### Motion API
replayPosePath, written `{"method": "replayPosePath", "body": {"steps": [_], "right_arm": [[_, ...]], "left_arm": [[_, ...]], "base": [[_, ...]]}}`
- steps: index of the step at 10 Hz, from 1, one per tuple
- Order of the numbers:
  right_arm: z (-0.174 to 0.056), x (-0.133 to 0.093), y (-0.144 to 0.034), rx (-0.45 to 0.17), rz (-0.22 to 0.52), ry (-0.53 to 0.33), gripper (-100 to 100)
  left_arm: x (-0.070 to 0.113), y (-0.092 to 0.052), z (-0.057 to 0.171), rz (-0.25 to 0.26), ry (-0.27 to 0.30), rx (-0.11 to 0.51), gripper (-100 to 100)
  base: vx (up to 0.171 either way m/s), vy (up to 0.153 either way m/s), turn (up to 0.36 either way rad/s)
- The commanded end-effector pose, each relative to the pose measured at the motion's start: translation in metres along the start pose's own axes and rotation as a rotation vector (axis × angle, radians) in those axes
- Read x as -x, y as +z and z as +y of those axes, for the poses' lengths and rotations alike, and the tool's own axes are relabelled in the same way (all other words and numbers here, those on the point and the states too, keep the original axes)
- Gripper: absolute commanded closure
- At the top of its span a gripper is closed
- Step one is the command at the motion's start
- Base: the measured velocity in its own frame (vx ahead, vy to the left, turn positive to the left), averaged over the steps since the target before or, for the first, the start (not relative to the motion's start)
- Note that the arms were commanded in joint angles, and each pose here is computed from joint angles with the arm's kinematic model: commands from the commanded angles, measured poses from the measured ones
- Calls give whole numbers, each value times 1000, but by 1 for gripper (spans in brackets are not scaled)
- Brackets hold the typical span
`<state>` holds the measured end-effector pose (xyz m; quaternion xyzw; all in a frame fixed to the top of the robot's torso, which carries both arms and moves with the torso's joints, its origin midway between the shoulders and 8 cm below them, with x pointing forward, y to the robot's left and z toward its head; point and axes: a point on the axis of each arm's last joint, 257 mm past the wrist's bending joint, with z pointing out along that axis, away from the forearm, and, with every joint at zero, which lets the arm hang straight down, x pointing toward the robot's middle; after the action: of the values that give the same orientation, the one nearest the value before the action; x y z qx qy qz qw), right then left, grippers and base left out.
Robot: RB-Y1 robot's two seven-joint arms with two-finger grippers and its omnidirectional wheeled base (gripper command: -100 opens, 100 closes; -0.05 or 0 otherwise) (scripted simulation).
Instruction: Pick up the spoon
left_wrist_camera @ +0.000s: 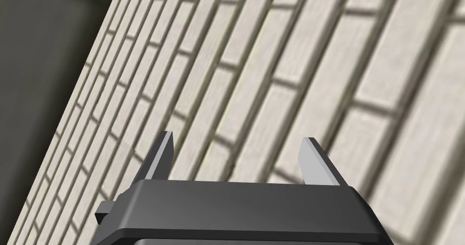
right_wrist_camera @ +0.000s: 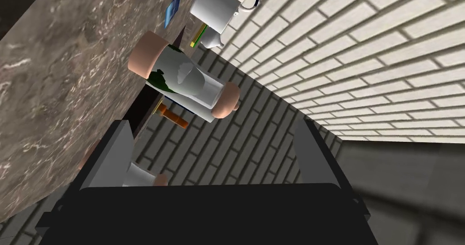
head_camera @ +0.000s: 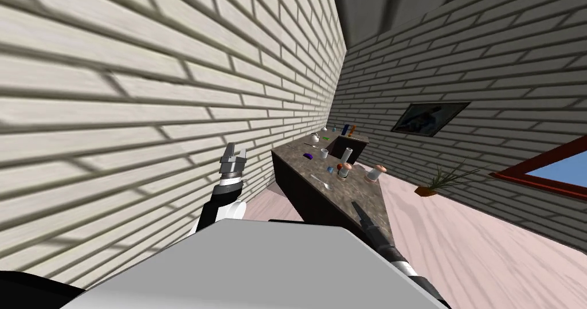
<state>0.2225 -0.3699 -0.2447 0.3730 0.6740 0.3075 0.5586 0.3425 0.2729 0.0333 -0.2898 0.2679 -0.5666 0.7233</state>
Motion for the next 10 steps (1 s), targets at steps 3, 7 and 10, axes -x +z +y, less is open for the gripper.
{"method": "replayPosePath", "body": {"steps": [3,7,10], "right_arm": [[-24,-6,-27,-83,63,-54,-100],[-53,-12,-61,-184,151,-127,-100],[-76,-16,-94,-272,240,-200,-100]], "left_arm": [[0,0,0,0,0,0,0],[0,0,0,0,0,0,0],[0,0,0,0,0,0,0]], "base": [[46,39,199],[47,28,197],[63,32,233]]}}
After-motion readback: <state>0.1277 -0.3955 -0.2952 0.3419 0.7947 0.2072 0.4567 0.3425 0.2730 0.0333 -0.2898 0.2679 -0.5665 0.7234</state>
